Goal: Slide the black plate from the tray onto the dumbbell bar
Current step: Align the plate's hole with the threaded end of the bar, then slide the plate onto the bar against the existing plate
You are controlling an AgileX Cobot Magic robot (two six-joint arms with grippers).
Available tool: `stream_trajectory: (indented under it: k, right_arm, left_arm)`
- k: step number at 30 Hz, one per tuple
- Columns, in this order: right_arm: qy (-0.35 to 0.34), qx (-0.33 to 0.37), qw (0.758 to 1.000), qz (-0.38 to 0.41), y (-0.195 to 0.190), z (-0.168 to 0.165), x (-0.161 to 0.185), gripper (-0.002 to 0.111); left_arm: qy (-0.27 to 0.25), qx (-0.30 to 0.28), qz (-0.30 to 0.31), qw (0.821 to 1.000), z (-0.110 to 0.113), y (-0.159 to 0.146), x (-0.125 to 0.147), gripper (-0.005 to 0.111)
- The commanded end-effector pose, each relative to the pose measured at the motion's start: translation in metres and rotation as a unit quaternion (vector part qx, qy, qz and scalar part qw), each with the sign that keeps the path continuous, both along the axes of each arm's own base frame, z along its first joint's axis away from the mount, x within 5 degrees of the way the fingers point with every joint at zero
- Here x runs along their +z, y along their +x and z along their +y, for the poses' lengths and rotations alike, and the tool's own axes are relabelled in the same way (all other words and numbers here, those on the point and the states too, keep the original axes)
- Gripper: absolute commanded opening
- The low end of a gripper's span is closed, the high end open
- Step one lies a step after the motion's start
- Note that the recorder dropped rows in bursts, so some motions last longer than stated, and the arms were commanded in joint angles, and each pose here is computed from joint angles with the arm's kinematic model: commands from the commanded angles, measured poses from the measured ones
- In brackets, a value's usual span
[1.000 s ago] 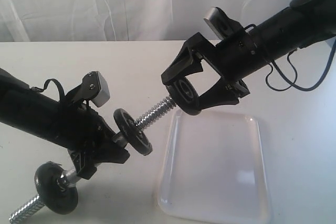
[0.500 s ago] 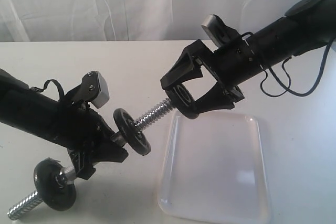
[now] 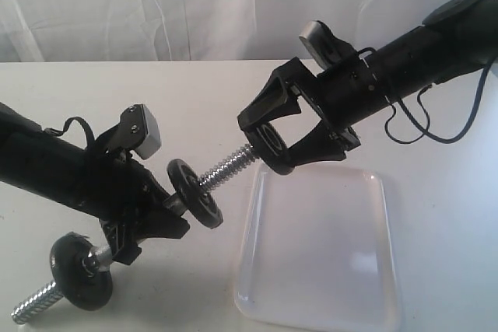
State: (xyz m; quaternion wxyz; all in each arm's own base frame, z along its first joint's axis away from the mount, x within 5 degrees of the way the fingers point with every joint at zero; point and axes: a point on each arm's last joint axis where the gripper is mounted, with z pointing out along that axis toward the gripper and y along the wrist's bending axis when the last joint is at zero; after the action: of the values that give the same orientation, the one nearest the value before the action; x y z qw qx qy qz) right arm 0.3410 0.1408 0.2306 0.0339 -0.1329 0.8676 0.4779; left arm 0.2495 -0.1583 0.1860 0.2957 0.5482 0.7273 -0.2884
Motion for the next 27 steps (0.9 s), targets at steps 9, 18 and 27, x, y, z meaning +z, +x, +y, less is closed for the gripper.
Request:
stream_trajectory:
  k: [9, 18, 27]
  right_arm:
    - [0.050, -0.045, 0.998, -0.010, 0.011, -0.009, 0.011, 0.000]
    - [0.040, -0.047, 0.998, -0.020, 0.009, -0.016, 0.017, 0.000]
    - [0.037, -0.044, 0.997, -0.042, 0.002, -0.017, 0.033, 0.000]
  left_arm:
    - [-0.090, -0.024, -0.013, 0.996, -0.009, -0.005, 0.030, 0.000]
    - [-0.072, -0.005, -0.028, 0.997, -0.007, 0.000, 0.028, 0.000]
    - [-0.070, -0.004, -0.030, 0.997, -0.007, 0.000, 0.028, 0.000]
